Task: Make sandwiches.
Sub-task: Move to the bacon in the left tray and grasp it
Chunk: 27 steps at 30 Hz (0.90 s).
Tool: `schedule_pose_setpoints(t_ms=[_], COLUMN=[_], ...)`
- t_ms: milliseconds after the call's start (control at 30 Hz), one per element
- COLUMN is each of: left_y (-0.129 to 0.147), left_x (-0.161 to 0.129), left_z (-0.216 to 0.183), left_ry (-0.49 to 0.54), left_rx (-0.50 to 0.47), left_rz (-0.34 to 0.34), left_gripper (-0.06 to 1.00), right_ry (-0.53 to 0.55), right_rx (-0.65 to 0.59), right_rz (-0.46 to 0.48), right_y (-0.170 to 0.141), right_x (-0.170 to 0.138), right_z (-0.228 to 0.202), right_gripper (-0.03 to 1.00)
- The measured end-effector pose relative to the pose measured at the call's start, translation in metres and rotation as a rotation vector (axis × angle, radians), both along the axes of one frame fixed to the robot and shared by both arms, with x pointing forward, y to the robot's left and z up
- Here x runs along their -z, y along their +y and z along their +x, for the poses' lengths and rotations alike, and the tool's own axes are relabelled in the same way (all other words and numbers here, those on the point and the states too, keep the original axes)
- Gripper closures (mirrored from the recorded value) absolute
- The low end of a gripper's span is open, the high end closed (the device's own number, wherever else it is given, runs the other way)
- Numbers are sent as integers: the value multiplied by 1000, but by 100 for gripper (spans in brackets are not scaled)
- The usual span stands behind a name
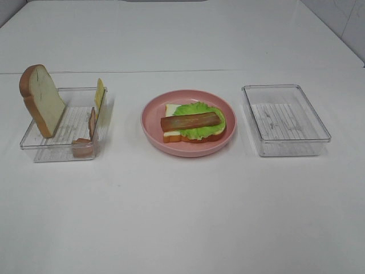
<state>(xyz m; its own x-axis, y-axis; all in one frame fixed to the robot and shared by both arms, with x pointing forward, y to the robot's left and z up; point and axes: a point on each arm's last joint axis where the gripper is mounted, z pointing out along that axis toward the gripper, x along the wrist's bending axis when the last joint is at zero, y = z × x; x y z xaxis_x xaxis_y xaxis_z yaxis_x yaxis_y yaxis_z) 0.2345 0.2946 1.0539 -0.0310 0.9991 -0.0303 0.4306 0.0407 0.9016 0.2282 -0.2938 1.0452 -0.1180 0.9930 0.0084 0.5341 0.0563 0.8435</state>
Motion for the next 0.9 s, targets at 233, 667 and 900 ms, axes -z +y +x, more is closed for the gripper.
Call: schedule_pose_setpoints(t_ms=[233, 667, 900], left_y=[0, 0, 0], left_x=[0, 0, 0], left_z=[0, 0, 0], left_ry=[0, 0, 0], left_rx=[0, 0, 0], left_rz=[0, 0, 0], left_gripper=[-4, -4, -4], right_ry=[0, 1, 1], right_rx=[-4, -7, 6], right_rz=[7, 18, 21], right_y=[1, 2, 2], right_x=[0, 0, 0], right_z=[0, 0, 0], right_gripper=[1, 1, 1])
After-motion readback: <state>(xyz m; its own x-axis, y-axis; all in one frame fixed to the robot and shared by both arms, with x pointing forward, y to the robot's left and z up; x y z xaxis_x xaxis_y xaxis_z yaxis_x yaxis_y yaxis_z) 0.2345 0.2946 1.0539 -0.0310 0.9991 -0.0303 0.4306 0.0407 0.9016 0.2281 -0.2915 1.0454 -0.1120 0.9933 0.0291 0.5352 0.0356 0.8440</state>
